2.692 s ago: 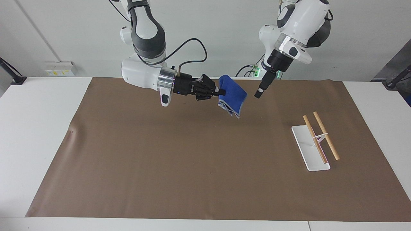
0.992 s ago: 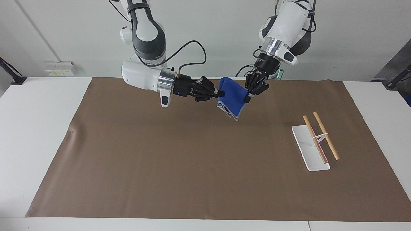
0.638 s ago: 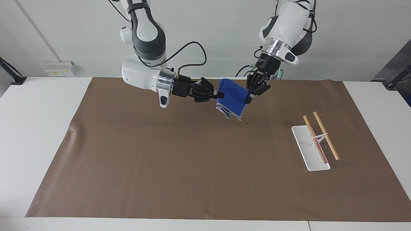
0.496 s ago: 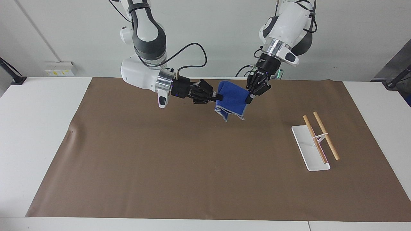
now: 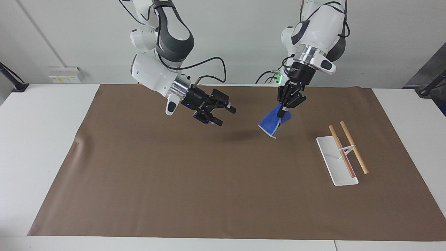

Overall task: Right arm passes towel to left arm to hang
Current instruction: 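Drape the towel over the wooden rack while the right gripper withdraws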

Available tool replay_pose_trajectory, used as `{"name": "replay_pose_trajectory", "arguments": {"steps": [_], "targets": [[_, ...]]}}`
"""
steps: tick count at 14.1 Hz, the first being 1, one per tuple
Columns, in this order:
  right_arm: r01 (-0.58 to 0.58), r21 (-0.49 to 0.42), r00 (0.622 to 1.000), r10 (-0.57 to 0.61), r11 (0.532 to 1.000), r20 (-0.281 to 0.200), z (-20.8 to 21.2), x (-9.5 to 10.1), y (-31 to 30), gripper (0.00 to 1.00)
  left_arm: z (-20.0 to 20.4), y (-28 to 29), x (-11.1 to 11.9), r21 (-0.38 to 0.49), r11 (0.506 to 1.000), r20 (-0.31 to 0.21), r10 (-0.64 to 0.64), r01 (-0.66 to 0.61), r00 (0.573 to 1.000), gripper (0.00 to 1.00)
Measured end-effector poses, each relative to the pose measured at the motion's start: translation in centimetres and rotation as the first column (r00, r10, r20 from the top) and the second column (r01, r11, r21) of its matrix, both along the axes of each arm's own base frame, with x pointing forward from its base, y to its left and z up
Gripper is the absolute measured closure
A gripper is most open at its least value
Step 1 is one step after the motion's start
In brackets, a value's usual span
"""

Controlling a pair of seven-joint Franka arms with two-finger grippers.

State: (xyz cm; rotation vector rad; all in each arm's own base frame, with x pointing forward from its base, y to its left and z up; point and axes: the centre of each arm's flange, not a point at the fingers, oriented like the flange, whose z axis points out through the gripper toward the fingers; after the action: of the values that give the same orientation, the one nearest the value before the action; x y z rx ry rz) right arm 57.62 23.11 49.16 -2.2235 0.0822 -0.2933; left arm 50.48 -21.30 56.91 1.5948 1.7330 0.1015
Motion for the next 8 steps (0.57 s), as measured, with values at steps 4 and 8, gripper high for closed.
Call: {"name": "replay_pose_trajectory", "arguments": {"steps": [4,8], "targets": [[-0.018,-0.316,0.998,0.039,0.948,0.059,-0.6,1.2,-3.9,0.00,-1.0,5.6,2.4,0.027,0.996,0.007,0.088,-0.088,0.996,0.96],[-0.006,-0.578,0.995,0.064,0.816,0.079,-0.8,2.2,-7.8,0.00,-2.6,11.8,4.7,0.035,0.977,0.005,0.211,-0.211,0.978,0.96]]}}
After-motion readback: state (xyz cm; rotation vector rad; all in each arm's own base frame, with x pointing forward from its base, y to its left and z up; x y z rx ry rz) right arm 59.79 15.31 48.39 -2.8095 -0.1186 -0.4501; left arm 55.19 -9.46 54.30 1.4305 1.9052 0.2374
